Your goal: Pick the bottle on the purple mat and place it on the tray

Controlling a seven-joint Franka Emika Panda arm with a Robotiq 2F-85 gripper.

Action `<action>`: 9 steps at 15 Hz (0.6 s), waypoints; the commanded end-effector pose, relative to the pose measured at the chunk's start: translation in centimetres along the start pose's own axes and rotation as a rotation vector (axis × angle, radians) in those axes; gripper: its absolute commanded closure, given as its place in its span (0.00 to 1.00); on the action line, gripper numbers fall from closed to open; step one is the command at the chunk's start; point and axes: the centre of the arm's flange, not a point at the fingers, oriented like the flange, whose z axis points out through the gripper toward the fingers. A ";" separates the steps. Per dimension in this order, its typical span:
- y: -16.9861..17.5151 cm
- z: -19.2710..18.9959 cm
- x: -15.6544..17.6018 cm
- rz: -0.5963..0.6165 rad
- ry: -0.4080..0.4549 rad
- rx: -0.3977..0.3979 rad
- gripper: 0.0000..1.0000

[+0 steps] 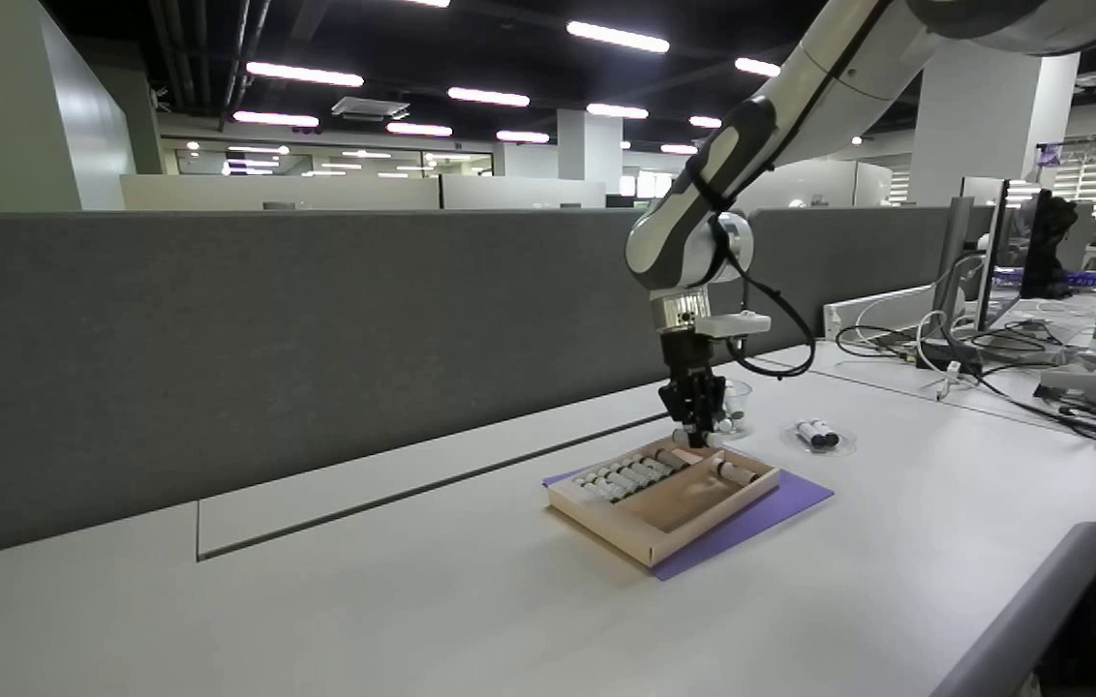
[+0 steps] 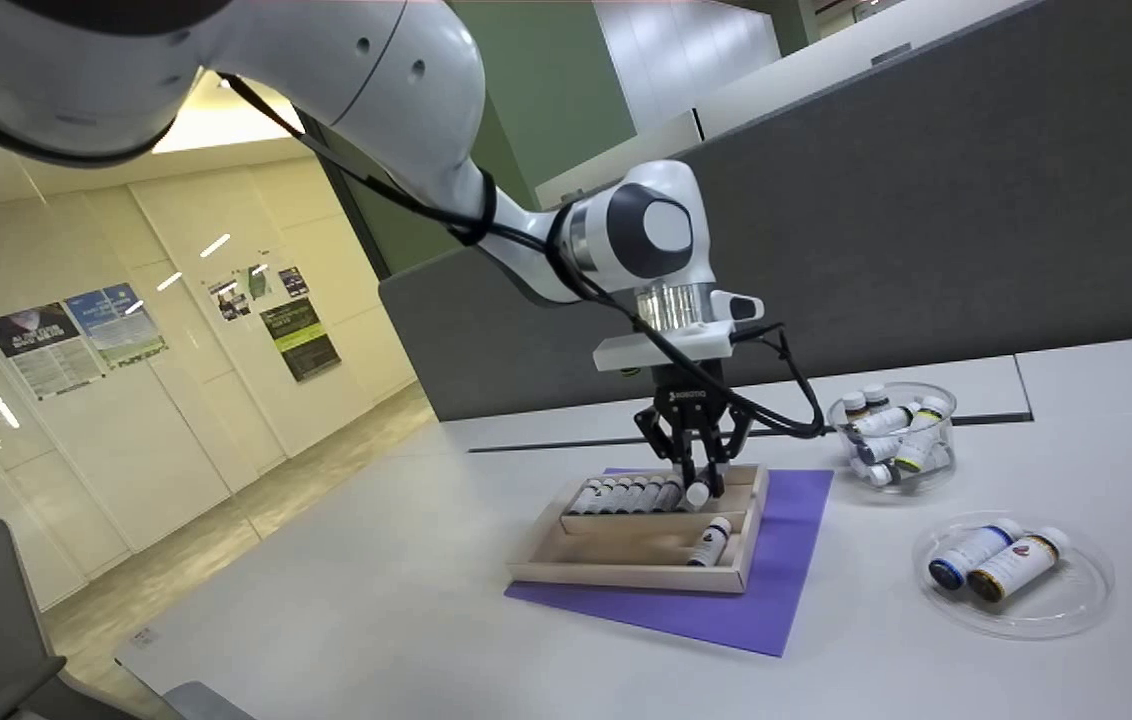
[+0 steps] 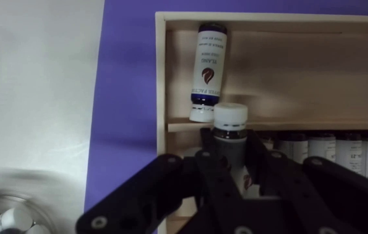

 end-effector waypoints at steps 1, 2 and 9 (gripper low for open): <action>0.2 -0.1 0.5 -0.010 0.024 -0.011 0.95; 0.4 0.0 0.7 -0.010 0.031 -0.013 0.95; 0.6 0.6 1.1 -0.018 0.095 -0.038 0.95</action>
